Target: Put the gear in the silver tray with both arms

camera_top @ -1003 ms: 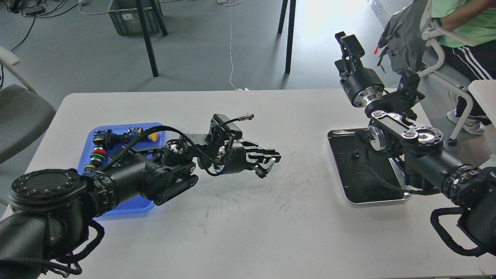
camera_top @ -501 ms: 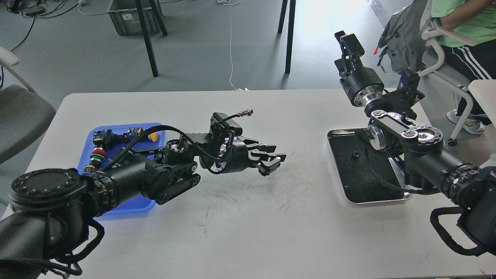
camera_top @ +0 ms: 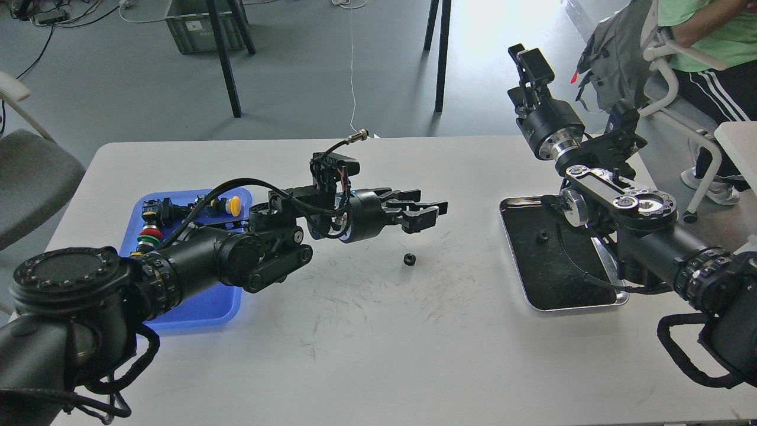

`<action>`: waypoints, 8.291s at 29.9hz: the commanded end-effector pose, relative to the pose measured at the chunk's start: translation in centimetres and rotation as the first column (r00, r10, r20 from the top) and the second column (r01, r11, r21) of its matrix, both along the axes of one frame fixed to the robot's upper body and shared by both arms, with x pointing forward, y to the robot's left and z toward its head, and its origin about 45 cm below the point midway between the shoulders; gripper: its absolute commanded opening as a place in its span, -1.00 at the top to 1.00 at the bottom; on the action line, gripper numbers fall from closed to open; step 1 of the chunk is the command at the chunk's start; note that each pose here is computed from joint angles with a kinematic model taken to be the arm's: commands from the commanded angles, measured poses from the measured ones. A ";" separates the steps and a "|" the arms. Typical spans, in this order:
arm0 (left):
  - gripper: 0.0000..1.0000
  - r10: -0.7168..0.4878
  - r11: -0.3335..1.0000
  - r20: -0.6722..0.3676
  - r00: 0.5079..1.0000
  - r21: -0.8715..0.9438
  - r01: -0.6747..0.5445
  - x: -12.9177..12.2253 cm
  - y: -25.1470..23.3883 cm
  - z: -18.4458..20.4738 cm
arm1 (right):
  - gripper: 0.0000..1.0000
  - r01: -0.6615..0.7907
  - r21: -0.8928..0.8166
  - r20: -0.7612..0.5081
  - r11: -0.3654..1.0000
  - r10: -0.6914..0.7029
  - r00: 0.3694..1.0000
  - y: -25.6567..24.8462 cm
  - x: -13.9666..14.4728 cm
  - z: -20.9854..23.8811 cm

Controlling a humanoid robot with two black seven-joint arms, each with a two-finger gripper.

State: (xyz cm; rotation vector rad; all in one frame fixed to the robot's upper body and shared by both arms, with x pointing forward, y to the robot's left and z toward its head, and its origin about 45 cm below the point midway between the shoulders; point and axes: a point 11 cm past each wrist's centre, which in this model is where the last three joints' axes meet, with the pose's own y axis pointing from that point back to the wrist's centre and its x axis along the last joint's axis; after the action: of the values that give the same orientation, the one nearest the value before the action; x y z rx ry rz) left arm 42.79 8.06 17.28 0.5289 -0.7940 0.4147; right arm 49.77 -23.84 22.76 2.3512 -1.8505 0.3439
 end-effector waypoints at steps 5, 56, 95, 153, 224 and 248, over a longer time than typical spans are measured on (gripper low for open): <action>-0.96 0.290 0.939 -0.069 0.955 -0.173 -0.298 4.6 9.0 4.2 | -0.93 -0.022 -0.006 0.022 1.000 0.022 1.000 0.4 0.5 1.3; -0.97 0.495 0.546 -0.479 0.725 -0.477 -0.689 6.6 28.6 9.0 | -0.70 -0.605 -0.700 -0.677 -0.379 0.622 0.393 13.3 -9.7 -7.9; -0.97 0.541 0.520 -0.468 0.699 -0.466 -0.715 6.1 31.2 9.3 | -0.35 -0.560 -0.701 -0.698 -0.442 0.584 0.414 11.1 -9.3 -9.4; -0.97 0.552 0.498 -0.490 0.675 -0.455 -0.738 5.4 32.1 8.0 | 0.97 -0.575 -0.707 -0.707 -0.412 0.418 0.570 -2.1 -5.9 -2.3; -0.97 0.570 0.228 -0.588 0.573 -0.557 -0.798 4.3 34.7 5.5 | -0.58 -0.584 -0.809 -0.476 0.066 0.510 0.717 -3.0 -5.0 1.7; -0.97 0.607 0.332 -0.551 0.572 -0.478 -0.813 4.0 34.7 4.9 | -0.78 -0.300 -0.315 0.060 0.901 0.334 0.941 2.6 -1.1 4.8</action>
State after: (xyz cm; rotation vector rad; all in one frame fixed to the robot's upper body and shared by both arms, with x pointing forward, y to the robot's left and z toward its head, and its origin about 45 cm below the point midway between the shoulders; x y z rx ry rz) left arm 46.87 42.88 22.37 0.1608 -0.0020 1.4162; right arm 48.29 -20.86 27.15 2.4041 -1.1802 0.8342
